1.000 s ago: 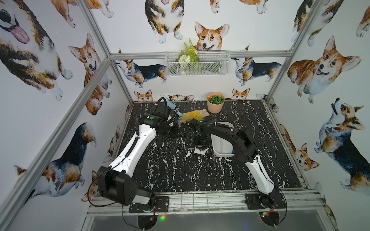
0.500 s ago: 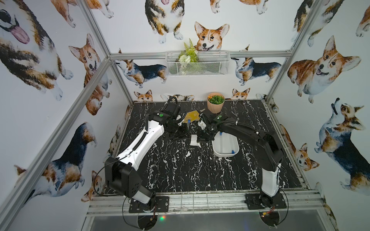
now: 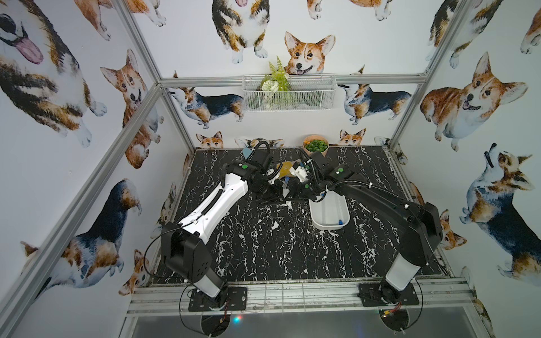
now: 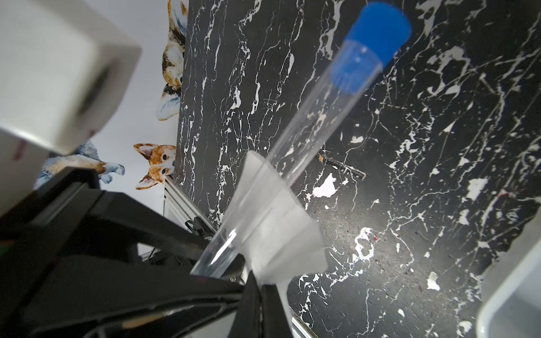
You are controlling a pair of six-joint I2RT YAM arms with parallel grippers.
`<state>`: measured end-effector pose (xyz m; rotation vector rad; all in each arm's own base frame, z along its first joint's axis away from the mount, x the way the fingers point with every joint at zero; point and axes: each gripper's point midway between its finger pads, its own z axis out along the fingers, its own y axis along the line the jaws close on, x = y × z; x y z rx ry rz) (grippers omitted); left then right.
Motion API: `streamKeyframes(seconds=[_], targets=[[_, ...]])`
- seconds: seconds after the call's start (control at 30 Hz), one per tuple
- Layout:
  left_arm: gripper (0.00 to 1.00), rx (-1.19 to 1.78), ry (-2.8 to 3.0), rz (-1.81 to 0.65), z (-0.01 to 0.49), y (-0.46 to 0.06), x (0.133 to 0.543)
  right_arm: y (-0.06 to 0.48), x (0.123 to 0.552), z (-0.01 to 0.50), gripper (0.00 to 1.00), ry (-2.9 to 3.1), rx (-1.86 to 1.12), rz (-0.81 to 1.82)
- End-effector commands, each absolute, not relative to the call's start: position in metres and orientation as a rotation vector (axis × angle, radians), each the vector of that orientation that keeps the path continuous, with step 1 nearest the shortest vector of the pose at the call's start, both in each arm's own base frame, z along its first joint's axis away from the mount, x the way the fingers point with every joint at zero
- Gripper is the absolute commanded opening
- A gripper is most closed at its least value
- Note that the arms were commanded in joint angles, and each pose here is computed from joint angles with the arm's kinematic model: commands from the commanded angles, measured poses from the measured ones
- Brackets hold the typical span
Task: Wipe the exteriors of test tubes
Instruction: Wipe the dirt from the test tube.
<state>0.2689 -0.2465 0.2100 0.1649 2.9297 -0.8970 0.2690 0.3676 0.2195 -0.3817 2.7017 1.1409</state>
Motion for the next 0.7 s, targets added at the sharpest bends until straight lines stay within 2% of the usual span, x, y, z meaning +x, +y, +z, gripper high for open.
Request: streamKeyframes(seconds=[0.0,0.4,0.67], targets=[[0.10,0.220,2.943,-0.890,0.210,-0.251,0.264,0.366,0.277,0.231,0.00,2.641,-0.382,1.155],[0.10,0.293,2.950,-0.865,0.212,-0.261,0.259,0.367,0.316,0.242,0.00,2.586,-0.349,1.171],[0.09,0.301,2.944,-0.842,0.214,-0.260,0.258,0.360,0.327,0.229,0.00,2.597,-0.294,1.134]])
